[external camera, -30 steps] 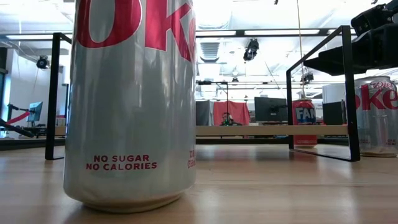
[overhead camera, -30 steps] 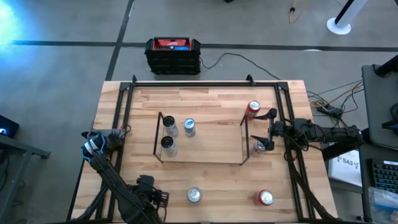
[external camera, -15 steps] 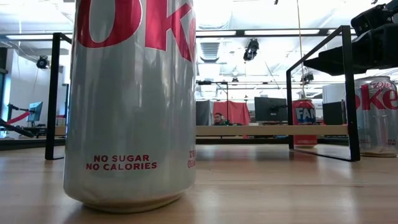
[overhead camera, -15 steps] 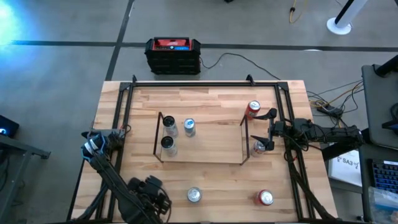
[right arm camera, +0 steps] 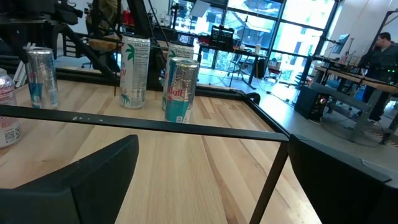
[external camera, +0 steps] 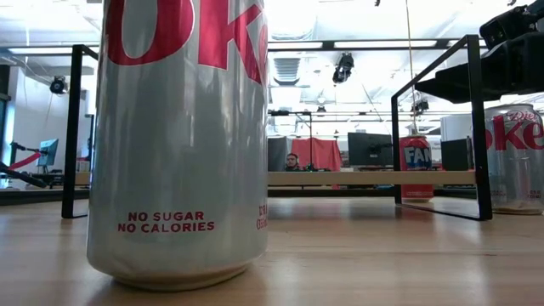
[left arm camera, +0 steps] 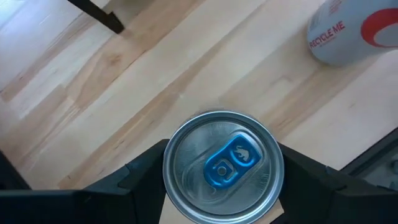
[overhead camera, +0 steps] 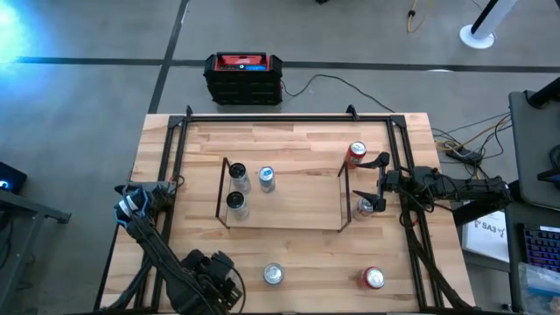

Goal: Place canned beverage on shelf
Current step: Put the blue soda can on the shelf aligned with the blue soda can

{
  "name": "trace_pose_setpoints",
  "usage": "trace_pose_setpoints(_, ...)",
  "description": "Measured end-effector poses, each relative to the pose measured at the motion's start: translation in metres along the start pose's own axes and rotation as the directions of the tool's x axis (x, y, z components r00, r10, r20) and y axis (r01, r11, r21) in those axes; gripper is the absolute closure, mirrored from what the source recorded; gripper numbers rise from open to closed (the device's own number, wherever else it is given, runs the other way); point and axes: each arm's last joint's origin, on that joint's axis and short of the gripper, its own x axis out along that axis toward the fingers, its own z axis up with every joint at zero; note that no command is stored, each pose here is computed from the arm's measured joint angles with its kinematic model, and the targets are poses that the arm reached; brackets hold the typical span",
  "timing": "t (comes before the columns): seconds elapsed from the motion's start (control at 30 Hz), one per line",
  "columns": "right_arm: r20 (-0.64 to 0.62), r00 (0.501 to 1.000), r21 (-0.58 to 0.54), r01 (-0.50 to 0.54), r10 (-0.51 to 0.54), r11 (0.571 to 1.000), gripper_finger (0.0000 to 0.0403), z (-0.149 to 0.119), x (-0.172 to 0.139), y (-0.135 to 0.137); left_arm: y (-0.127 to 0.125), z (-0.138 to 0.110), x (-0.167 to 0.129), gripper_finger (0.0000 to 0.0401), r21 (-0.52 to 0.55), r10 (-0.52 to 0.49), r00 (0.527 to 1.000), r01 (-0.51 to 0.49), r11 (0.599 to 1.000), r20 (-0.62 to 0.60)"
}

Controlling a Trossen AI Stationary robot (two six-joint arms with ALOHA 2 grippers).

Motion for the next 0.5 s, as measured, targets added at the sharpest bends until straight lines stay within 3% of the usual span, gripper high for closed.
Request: trace_pose_setpoints(0.5, 0.0, 1.0, 0.0, 0.0, 0.0, 1.0, 0.0005, 0.0, 0.0, 0.0, -0.0046, -0.0006, 0.0, 0.0168, 0.09, -0.045, 0.999, 0.046, 0.995, -0.009)
